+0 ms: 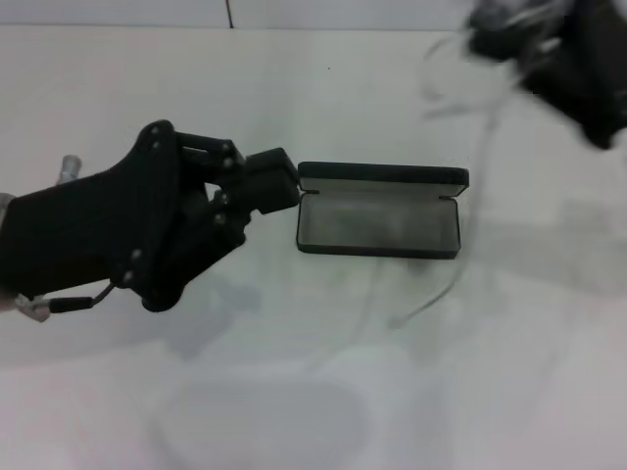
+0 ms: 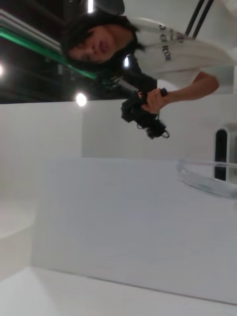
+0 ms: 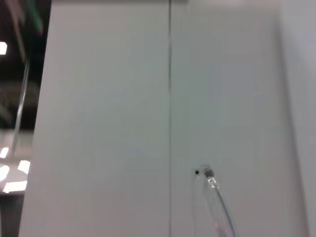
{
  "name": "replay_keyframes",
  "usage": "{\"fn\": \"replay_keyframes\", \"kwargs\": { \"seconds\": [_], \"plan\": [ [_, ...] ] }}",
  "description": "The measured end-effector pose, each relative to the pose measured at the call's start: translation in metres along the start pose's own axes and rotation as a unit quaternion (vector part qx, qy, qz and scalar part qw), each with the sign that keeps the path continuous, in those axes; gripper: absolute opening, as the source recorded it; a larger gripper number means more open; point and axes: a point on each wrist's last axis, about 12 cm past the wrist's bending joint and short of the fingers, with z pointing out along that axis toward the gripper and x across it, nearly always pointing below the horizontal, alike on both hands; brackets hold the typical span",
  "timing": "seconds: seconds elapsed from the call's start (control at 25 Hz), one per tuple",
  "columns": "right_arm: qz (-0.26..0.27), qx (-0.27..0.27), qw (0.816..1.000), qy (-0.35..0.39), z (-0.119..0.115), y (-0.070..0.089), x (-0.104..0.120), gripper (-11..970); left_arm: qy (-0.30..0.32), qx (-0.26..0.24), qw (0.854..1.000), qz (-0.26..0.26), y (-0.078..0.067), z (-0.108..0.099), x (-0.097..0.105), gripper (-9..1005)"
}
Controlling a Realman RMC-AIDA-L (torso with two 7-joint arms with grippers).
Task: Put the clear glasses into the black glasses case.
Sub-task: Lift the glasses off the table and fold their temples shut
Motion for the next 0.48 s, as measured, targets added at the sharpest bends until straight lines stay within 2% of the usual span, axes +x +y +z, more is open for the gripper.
{"fn": "replay_keyframes", "kwargs": {
  "seconds": [0.16,0.28,0.48],
  "plan": [
    [-0.016,0.021,0.996,-0.087,-0.017,0.007,-0.012,120,0.011,0.005,1.0,-0.009,0.0,0.001,0.003,55],
    [-0.034,0.027,0.99,-0.137,-0.021,0.008,-0.019,120,0.026,0.022,0.999,-0.015,0.002,0.008,0.007,55],
    [-0.07,0.023,0.983,-0.17,-0.017,0.008,-0.025,120,0.035,0.049,0.997,-0.041,0.005,0.021,0.015,55]
  ]
}}
